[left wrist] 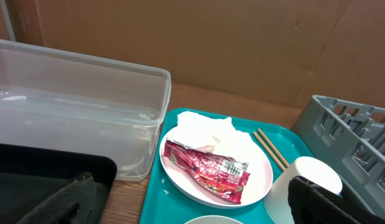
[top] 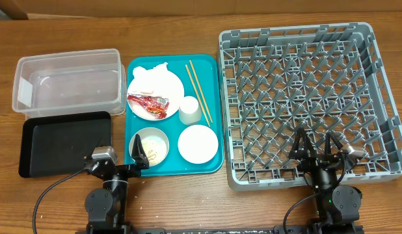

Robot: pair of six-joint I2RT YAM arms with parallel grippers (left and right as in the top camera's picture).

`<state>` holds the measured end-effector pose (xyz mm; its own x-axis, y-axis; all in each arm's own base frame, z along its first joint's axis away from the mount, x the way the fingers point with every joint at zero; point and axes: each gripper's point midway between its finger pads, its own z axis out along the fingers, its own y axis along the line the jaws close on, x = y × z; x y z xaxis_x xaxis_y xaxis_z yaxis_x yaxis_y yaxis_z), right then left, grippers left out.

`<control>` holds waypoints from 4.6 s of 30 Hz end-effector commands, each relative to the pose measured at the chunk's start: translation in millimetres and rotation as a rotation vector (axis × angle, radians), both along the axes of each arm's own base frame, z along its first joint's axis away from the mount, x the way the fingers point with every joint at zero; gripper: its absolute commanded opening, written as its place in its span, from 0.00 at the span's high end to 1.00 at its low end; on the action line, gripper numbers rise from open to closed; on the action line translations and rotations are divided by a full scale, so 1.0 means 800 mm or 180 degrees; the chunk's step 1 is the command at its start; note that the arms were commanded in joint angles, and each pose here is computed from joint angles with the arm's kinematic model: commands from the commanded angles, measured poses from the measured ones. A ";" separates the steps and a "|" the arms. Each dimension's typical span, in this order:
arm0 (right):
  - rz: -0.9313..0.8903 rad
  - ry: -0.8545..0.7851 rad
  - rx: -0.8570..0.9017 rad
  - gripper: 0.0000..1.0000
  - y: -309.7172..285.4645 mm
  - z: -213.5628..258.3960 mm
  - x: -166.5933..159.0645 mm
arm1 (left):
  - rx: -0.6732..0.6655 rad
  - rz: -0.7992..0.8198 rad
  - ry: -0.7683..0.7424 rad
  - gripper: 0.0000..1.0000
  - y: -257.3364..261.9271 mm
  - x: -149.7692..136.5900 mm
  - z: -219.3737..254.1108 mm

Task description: Sort waste into correct bins and load items into the dishwasher

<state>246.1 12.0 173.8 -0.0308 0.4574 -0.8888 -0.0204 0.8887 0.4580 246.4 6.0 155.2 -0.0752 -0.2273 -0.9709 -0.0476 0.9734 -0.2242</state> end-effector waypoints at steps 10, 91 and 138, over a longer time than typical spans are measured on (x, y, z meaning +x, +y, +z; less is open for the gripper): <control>-0.0023 -0.0008 -0.0057 0.00 -0.002 -0.003 0.000 | 0.0073 0.0023 -0.0024 0.00 0.002 0.000 0.001; 0.0728 0.1281 -0.0935 0.00 0.036 0.175 0.013 | 0.0364 -0.1597 0.1787 0.00 -0.088 0.096 0.207; 0.1246 0.2625 -0.0719 0.00 0.063 0.107 0.049 | -0.0877 0.0786 0.3847 0.00 -0.106 0.275 -0.061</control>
<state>283.1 62.6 249.5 -0.8188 0.0985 -0.5655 -0.0765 0.9576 0.2777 463.1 -81.5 105.6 -0.8624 -0.4635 -0.2033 -0.4487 0.8860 -0.1168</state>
